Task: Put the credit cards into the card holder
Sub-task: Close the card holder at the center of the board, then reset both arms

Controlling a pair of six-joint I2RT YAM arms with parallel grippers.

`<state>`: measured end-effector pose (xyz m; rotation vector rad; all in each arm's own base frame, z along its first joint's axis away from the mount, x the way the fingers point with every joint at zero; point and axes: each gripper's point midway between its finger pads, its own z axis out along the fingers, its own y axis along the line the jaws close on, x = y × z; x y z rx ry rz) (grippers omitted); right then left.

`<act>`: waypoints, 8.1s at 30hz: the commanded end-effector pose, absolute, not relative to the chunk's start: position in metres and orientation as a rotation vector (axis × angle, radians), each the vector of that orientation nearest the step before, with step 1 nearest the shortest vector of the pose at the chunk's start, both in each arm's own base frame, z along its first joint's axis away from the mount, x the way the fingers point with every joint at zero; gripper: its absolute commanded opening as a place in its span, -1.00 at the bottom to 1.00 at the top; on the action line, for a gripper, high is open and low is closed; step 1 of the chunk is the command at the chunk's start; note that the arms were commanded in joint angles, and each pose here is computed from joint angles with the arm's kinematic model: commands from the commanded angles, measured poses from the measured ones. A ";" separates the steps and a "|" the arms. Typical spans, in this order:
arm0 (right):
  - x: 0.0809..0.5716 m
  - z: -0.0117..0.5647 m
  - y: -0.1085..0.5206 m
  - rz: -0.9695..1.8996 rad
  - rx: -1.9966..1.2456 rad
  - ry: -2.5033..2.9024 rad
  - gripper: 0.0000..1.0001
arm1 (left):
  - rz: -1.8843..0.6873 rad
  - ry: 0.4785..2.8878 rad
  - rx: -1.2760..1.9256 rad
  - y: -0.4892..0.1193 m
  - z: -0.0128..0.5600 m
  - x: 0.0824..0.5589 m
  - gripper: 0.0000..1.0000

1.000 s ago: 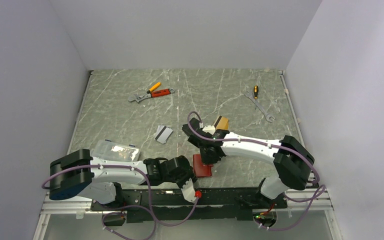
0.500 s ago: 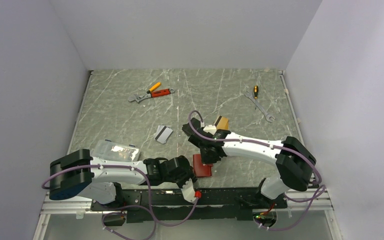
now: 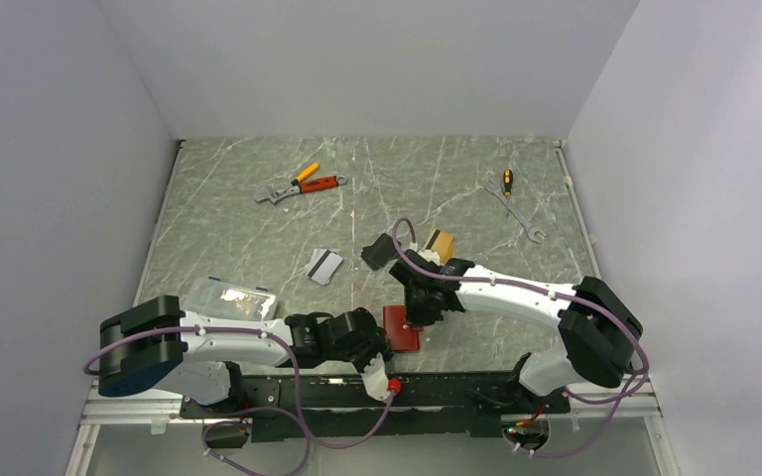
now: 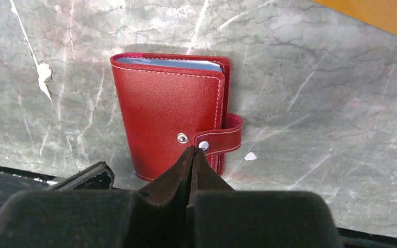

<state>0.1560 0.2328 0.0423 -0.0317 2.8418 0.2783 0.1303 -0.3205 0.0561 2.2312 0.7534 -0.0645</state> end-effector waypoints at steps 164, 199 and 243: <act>0.351 0.093 -0.054 -0.370 0.606 1.775 0.98 | -0.251 1.691 0.361 0.023 0.125 0.332 0.99; 0.343 0.116 -0.061 -0.324 0.523 1.617 0.97 | -0.152 1.650 0.359 -0.014 0.123 0.370 0.99; 0.365 0.097 -0.050 -0.250 0.345 1.643 0.99 | -0.150 1.647 0.354 -0.014 0.124 0.369 0.99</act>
